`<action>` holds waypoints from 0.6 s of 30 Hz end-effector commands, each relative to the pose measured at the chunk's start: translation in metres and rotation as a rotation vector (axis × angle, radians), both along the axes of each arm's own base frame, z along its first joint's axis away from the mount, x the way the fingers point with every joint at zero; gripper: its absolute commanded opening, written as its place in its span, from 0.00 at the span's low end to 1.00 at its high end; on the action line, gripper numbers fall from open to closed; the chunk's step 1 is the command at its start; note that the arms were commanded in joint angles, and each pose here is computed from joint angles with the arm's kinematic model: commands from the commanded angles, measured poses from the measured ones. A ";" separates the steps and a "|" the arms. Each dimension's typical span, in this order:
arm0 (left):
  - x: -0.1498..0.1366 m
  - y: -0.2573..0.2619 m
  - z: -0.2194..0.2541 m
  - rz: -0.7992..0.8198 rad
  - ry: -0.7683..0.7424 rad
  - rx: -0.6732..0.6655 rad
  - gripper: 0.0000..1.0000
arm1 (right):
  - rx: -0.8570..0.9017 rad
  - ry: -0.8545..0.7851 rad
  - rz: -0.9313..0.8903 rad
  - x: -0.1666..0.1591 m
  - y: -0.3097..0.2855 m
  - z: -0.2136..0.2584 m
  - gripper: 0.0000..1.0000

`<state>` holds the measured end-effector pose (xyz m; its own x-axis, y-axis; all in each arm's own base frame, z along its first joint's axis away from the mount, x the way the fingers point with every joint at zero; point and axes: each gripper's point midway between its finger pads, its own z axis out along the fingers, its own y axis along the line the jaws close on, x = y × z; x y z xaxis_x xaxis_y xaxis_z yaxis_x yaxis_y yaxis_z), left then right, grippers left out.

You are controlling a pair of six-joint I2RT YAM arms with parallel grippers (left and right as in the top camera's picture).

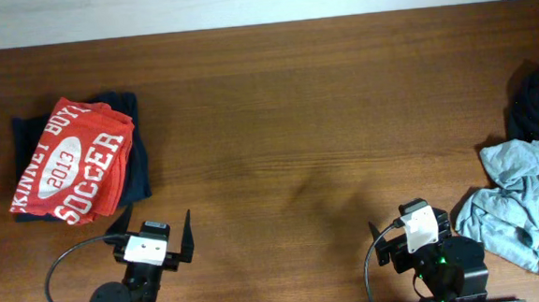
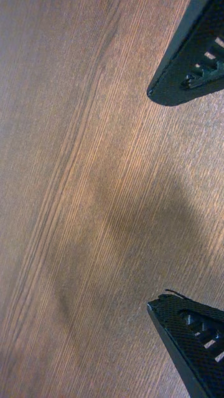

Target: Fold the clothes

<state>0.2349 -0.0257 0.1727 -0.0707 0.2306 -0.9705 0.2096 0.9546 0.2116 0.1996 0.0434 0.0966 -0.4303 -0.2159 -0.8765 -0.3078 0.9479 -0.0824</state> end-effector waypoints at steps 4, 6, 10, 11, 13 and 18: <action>0.003 0.004 -0.017 0.031 0.024 -0.020 0.99 | 0.004 -0.010 0.013 0.000 0.002 0.001 0.99; 0.004 0.009 -0.017 0.062 0.025 -0.015 0.99 | 0.004 -0.010 0.013 0.000 0.002 0.001 0.99; 0.004 0.010 -0.017 0.068 0.024 -0.014 0.99 | 0.004 -0.010 0.013 0.000 0.002 0.001 0.99; 0.004 0.010 -0.017 0.068 0.024 -0.014 0.99 | 0.004 -0.010 0.013 0.000 0.002 0.001 0.98; 0.004 0.010 -0.017 0.068 0.024 -0.014 0.99 | 0.004 -0.010 0.013 0.000 0.002 0.001 0.99; 0.004 0.010 -0.017 0.068 0.024 -0.014 0.99 | 0.004 -0.010 0.013 0.000 0.002 0.001 0.99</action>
